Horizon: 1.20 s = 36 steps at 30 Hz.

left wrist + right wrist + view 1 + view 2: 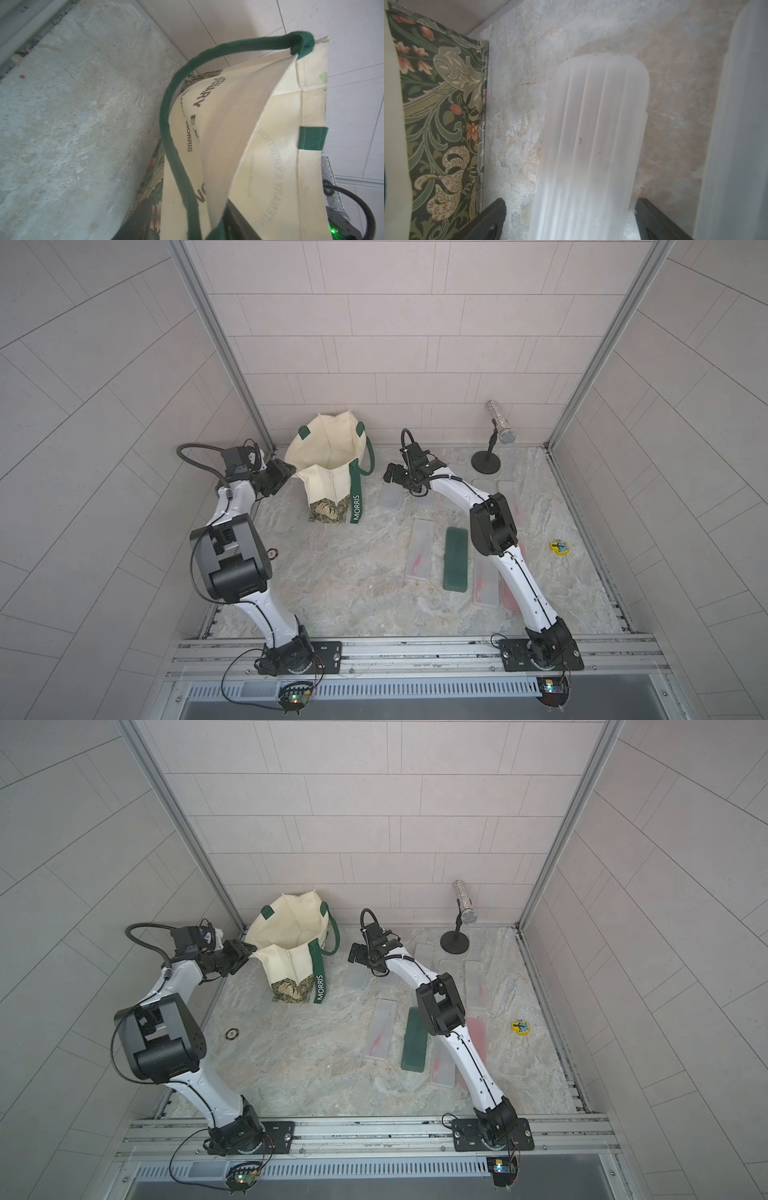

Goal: Take out the pencil case from the canvas bag
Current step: Place the canvas bag at the center of the board.

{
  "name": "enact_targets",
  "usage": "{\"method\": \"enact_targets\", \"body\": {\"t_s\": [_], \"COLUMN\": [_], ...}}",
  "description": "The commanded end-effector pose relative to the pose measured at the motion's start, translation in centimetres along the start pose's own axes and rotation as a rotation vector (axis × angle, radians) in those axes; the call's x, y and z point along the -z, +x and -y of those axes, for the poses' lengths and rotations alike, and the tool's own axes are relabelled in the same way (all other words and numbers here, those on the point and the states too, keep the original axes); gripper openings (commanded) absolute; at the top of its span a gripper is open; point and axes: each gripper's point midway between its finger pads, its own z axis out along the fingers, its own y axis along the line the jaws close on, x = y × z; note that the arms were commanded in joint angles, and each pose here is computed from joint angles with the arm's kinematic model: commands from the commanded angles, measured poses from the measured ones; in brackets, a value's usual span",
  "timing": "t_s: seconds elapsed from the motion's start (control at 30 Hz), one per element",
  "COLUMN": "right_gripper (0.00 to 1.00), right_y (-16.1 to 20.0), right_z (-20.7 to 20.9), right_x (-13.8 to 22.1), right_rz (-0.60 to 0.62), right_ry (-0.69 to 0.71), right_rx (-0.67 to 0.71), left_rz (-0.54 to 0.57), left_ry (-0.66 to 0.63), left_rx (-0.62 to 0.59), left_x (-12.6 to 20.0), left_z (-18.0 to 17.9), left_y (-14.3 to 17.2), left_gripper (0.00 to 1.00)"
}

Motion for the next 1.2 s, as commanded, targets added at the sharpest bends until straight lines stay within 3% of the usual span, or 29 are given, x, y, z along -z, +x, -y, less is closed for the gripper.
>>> {"method": "enact_targets", "body": {"t_s": [0.0, 0.1, 0.13, 0.17, 0.53, 0.8, 1.17], "right_gripper": [1.00, 1.00, 1.00, 1.00, 1.00, 1.00, 1.00], "right_y": [0.8, 0.5, 0.5, 0.5, 0.9, 0.8, -1.1], "right_z": [0.6, 0.0, -0.3, -0.4, -1.5, -2.1, -4.4], "right_x": [0.9, 1.6, 1.8, 2.0, 4.0, 5.0, 9.6], "right_rz": [-0.027, -0.019, -0.022, -0.025, -0.035, -0.011, 0.084], "right_ry": [0.030, 0.007, -0.003, -0.005, -0.053, -0.096, -0.176], "right_rx": [-0.012, -0.005, 0.003, 0.006, 0.034, 0.032, 0.102], "left_rz": [0.044, 0.067, 0.075, 0.082, 0.146, 0.127, 0.248], "left_ry": [-0.060, -0.079, -0.083, -0.082, -0.085, 0.010, 0.002], "left_rx": [-0.095, -0.112, -0.116, -0.120, -0.115, -0.023, -0.171], "left_x": [2.0, 2.6, 2.7, 2.9, 3.9, 3.6, 8.5], "left_z": [0.7, 0.8, 0.9, 1.0, 2.0, 4.0, 7.3], "left_y": [-1.1, -1.5, -1.7, -2.0, -3.8, -4.7, -5.7], "left_gripper": [0.71, 0.81, 0.96, 0.99, 1.00, 1.00, 1.00]}}
